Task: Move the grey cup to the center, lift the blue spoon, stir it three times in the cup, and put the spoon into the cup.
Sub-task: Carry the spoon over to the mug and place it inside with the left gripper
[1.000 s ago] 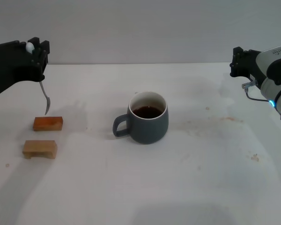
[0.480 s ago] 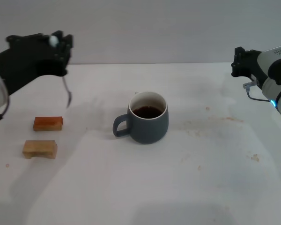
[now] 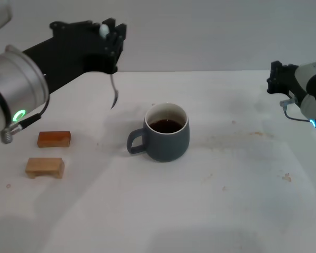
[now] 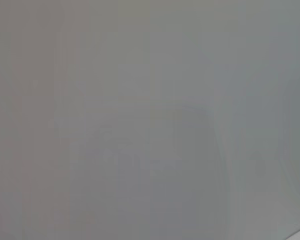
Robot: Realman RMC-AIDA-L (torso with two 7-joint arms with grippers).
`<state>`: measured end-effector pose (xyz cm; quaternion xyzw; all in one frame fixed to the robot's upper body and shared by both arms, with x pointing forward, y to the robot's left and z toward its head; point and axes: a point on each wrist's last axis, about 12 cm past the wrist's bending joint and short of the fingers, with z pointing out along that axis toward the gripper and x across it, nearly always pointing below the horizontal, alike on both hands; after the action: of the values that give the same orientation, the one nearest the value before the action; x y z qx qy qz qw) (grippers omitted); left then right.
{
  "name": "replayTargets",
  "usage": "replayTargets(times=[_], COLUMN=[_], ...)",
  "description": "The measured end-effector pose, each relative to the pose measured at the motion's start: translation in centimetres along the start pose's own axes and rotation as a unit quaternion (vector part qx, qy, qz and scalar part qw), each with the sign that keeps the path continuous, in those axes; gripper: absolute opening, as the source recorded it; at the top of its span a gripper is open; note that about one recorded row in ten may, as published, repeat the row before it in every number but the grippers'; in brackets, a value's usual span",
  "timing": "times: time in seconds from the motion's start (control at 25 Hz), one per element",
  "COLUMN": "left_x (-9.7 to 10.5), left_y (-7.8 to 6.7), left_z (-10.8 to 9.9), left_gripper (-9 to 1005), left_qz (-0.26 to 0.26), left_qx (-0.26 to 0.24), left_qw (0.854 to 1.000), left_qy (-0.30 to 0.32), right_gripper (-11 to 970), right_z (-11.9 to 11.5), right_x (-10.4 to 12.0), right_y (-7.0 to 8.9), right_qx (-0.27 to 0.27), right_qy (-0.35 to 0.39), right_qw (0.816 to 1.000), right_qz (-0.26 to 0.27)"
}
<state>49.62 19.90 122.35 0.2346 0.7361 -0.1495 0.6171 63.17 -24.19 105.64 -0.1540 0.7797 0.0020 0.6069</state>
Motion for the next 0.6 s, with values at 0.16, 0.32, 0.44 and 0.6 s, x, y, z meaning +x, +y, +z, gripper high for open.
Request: replayTargets(times=[0.16,0.32,0.44,0.6], left_x=[-0.9,-1.3,-1.1,-0.8], left_y=[-1.0,-1.8,-2.3,-3.0], left_z=[0.9,1.6,2.3,3.5], left_gripper=[147,147,147,147], left_qz=[0.007,0.011,0.011,0.013], left_qx=[0.019,0.035,0.042,0.049], left_qw=[1.000,0.999,0.999,0.998], left_qy=[-0.019,-0.026,-0.031,-0.037], right_gripper=[-1,-1,0,0], right_z=[-0.3,-0.8,-1.3,-1.7], right_x=[1.0,2.1,2.7,3.3], right_y=[-0.6,-1.2,-1.5,-1.9], right_qx=[0.011,0.021,0.026,0.033], right_qy=[0.015,0.026,0.032,0.039], right_qw=[1.000,0.999,0.999,0.999], right_qz=[0.003,0.006,0.008,-0.003])
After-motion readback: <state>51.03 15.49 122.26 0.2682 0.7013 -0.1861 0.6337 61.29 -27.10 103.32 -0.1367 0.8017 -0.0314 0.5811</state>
